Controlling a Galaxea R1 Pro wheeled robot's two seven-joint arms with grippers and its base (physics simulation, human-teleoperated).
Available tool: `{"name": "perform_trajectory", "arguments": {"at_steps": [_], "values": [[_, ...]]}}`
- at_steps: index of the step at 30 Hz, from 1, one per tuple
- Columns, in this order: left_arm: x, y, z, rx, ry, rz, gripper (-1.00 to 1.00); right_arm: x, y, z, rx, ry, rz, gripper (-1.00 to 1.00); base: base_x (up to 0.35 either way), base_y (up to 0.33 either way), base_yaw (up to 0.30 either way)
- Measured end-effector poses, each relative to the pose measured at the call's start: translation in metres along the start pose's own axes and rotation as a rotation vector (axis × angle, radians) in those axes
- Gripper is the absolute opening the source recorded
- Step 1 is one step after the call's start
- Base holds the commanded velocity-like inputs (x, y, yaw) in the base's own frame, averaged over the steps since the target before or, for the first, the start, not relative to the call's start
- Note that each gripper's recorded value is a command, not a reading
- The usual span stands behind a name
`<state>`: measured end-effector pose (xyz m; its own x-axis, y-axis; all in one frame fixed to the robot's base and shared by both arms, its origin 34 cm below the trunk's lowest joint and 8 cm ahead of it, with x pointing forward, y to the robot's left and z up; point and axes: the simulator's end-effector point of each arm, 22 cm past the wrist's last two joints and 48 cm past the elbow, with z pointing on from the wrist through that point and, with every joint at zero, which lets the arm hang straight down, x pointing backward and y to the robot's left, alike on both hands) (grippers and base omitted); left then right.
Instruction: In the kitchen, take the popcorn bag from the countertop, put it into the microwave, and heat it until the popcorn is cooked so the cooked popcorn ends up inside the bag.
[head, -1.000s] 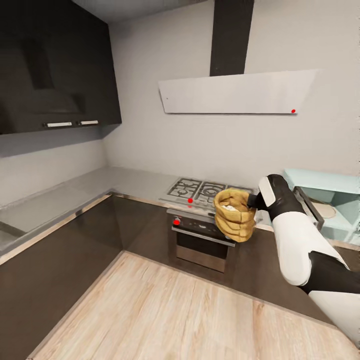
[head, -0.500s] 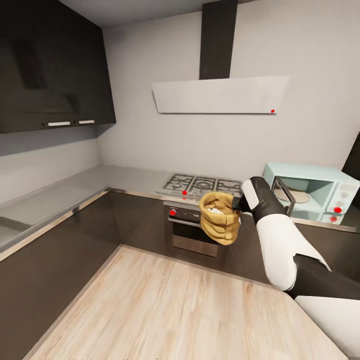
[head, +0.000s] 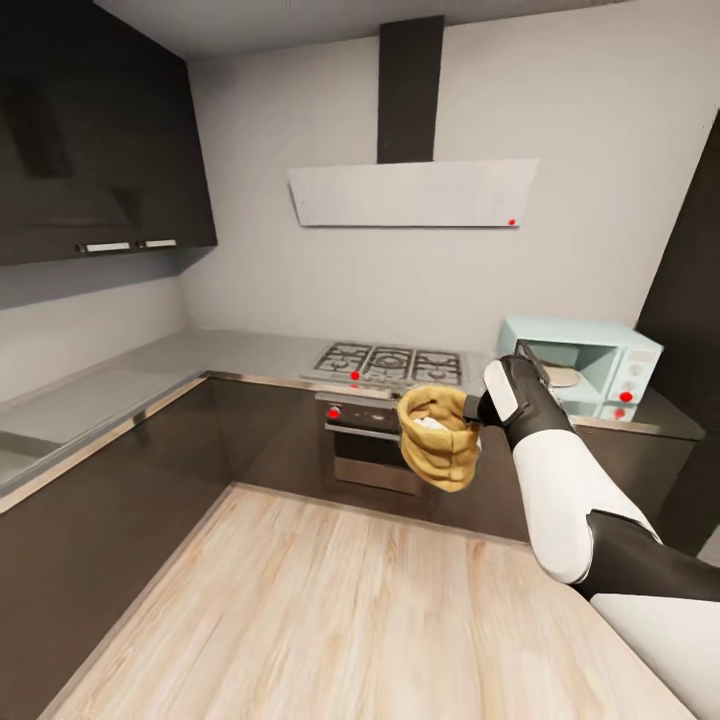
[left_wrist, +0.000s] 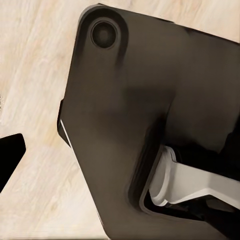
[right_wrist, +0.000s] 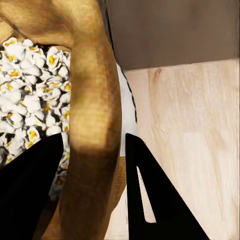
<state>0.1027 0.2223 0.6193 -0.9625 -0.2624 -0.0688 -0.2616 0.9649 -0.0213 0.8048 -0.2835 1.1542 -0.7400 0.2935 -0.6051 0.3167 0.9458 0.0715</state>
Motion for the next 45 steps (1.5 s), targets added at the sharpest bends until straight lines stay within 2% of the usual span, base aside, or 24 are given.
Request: {"name": "perform_trajectory", "arguments": {"at_steps": [21,23,30,45], "values": [[0.001,-0.001,0.000,0.000,0.003,0.000,1.00,0.006,-0.009,0.006,0.014,0.010,0.003,-1.00,-0.344,0.000,-0.284],[0.001,0.001,0.000,-0.005,0.002,-0.011,1.00,0.006,-0.009,0.006,0.014,0.011,0.004,-1.00,-0.270,-0.120,-0.107],[-0.002,0.002,0.000,-0.009,-0.001,-0.026,1.00,0.015,-0.012,0.010,0.019,0.022,0.004,-1.00,0.162,-0.267,-0.011],[-0.002,0.002,0.000,-0.010,0.001,-0.027,1.00,0.016,-0.016,0.012,0.024,0.023,0.007,-1.00,0.279,-0.238,0.000]]}}
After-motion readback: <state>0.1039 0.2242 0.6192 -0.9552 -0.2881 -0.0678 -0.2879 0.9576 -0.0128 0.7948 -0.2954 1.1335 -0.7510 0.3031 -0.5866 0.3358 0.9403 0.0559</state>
